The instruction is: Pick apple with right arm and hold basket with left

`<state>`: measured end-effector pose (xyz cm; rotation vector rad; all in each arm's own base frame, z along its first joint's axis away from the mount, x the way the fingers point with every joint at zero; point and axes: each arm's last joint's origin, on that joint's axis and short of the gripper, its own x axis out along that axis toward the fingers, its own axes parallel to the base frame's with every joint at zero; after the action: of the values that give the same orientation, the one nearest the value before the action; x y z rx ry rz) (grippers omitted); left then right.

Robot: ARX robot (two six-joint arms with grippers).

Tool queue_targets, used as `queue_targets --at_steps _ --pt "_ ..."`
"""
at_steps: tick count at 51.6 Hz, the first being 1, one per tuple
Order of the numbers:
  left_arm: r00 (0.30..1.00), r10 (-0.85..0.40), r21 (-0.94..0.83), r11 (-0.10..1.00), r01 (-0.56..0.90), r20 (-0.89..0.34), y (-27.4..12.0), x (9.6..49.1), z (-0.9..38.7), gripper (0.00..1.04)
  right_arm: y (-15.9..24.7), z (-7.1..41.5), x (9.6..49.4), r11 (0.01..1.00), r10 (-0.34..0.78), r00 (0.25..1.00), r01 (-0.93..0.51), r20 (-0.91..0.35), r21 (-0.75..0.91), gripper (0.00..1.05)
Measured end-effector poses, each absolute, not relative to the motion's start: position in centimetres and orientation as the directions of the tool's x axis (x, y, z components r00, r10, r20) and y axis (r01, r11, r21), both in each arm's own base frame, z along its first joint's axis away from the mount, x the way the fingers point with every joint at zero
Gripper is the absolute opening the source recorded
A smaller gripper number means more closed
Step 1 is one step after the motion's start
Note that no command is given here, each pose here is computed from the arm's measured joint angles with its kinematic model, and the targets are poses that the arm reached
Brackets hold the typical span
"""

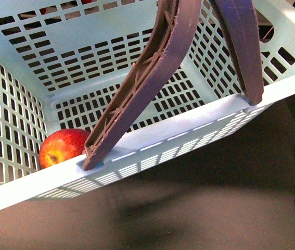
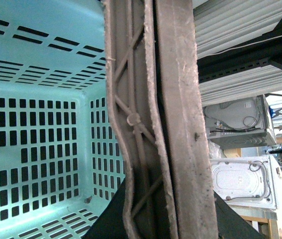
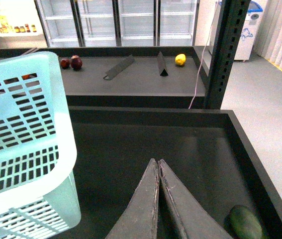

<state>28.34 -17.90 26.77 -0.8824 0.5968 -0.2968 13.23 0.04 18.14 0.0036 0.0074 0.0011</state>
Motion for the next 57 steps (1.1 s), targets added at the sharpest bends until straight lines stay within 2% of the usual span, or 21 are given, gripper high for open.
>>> queue_targets --at_steps 57 --pt "0.799 -0.478 -0.796 0.606 -0.001 -0.364 -17.9 28.4 26.8 0.16 0.0 17.0 9.7 1.000 0.001 1.000 -0.001 0.013 0.003 0.02"
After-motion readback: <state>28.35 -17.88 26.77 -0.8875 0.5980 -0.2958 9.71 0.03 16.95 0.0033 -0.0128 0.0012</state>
